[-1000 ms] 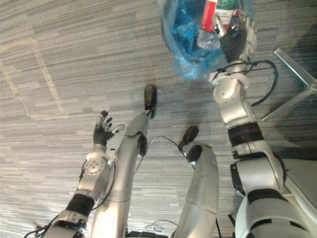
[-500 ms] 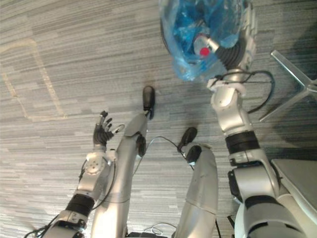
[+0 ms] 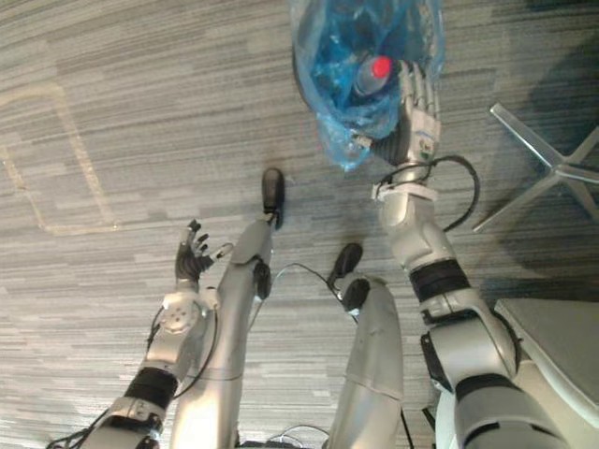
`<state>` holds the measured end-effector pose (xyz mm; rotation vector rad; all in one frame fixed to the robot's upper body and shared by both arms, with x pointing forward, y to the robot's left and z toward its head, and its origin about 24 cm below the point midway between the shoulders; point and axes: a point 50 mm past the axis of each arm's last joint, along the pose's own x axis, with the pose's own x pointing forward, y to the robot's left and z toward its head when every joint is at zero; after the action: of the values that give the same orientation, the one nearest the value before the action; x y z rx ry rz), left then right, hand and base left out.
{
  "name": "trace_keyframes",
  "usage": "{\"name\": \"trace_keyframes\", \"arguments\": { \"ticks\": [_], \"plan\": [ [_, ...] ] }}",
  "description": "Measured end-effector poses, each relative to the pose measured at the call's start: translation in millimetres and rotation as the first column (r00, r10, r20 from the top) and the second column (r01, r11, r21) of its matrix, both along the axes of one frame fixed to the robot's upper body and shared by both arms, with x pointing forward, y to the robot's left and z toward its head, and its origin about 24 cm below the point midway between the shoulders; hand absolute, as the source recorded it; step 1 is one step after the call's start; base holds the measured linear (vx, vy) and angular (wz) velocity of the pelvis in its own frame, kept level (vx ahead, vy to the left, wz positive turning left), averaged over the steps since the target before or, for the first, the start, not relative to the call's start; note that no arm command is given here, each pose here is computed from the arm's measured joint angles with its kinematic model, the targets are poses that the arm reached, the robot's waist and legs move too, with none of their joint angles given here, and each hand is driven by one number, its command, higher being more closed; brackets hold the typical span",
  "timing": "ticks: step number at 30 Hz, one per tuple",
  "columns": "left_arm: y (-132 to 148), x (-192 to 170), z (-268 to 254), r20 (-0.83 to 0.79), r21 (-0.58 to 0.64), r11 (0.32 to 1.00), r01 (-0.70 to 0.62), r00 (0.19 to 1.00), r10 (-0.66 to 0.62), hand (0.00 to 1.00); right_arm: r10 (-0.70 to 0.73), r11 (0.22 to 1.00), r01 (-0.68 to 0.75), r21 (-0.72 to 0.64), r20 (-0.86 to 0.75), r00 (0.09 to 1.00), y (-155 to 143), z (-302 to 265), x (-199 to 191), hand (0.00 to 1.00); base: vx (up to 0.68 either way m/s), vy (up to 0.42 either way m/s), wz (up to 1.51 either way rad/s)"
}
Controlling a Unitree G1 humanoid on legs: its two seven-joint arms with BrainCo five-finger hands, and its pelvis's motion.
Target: Gather rubbish on tea table into small bin, then transfer packed bag to large trash can.
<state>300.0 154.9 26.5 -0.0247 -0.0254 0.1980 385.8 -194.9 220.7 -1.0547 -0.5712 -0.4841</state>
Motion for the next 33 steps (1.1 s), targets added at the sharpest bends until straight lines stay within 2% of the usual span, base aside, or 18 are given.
{"name": "trace_keyframes", "arguments": {
  "ticks": [6,7,19,33],
  "plan": [
    [2.3,0.5,3.4,0.019,-0.03,1.0,-0.008,1.0,0.008,0.0,-0.032,0.997,0.026,-0.066,-0.091,0.995,-0.5,1.5,13.0,0.0,-0.04,0.05,0.07],
    [2.3,0.5,3.6,0.022,-0.035,0.999,-0.008,1.0,0.009,0.0,-0.035,0.997,0.028,-0.069,-0.1,0.994,-0.8,2.6,14.1,1.0,-0.04,0.048,0.05],
    [5.1,3.4,12.7,0.06,-0.065,0.998,-0.01,0.998,0.014,0.0,-0.03,0.995,0.019,-0.093,-0.124,0.992,3.3,11.9,20.4,1.0,-0.06,0.05,0.05],
    [3.9,3.5,8.1,0.015,-0.054,0.999,-0.006,1.0,0.007,0.0,0.071,0.997,-0.067,0.037,-0.12,0.99,17.3,-5.1,12.3,1.0,-0.06,0.048,-0.06]
  ]
}}
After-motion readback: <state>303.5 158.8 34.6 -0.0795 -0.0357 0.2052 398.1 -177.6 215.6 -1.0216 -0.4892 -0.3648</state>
